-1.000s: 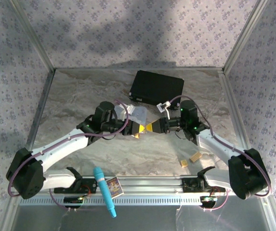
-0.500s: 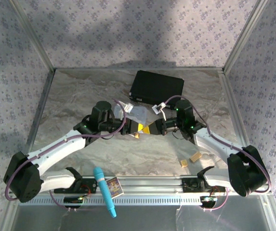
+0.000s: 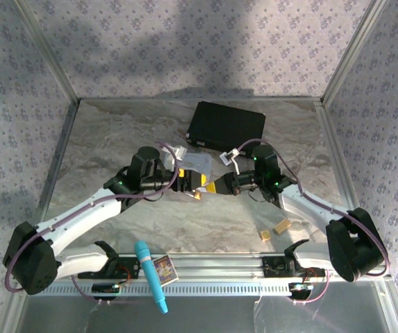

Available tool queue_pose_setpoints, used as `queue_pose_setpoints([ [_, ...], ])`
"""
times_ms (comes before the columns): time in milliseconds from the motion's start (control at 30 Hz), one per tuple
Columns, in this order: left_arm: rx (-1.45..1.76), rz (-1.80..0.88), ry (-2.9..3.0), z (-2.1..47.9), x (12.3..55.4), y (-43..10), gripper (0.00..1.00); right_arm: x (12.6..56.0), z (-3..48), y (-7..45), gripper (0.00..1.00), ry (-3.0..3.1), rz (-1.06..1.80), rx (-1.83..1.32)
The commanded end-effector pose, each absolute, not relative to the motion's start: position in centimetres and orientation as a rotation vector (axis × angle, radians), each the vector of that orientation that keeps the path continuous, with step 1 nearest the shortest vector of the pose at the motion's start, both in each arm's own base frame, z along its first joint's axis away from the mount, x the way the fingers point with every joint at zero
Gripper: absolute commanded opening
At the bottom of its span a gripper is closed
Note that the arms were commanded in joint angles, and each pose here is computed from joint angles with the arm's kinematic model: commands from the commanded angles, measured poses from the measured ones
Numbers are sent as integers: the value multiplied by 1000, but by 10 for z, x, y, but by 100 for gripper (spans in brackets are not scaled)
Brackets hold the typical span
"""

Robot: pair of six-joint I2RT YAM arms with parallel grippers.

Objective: Unlock the padlock with the key

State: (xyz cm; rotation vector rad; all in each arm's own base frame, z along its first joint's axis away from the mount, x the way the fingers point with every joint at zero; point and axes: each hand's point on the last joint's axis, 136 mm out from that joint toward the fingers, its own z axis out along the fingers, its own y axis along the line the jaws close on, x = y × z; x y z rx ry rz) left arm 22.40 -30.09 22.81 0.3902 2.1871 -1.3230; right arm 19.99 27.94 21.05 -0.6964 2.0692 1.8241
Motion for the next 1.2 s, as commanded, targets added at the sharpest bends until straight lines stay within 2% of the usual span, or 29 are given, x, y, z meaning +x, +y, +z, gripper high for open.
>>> queue_pose_setpoints([
  [0,174,-1158,2134,233,246,-279,100,209,188,273,0,2157,1775,-586],
  [67,54,-1073,2130,224,252,-269,98,218,175,268,0,2213,1709,-499],
  [167,-107,-906,2222,193,250,-258,85,230,153,256,0,2322,1597,-356],
  [267,-160,-708,2363,160,242,-258,79,234,145,250,0,2333,1540,-309],
  [433,-204,-406,2493,119,239,-253,78,234,130,241,0,2390,1435,-283],
  [700,-240,-206,2536,76,251,-256,81,229,119,237,0,2403,1432,-250],
  [1167,-245,-82,2565,32,268,-274,83,233,114,232,0,2394,1452,-213],
])
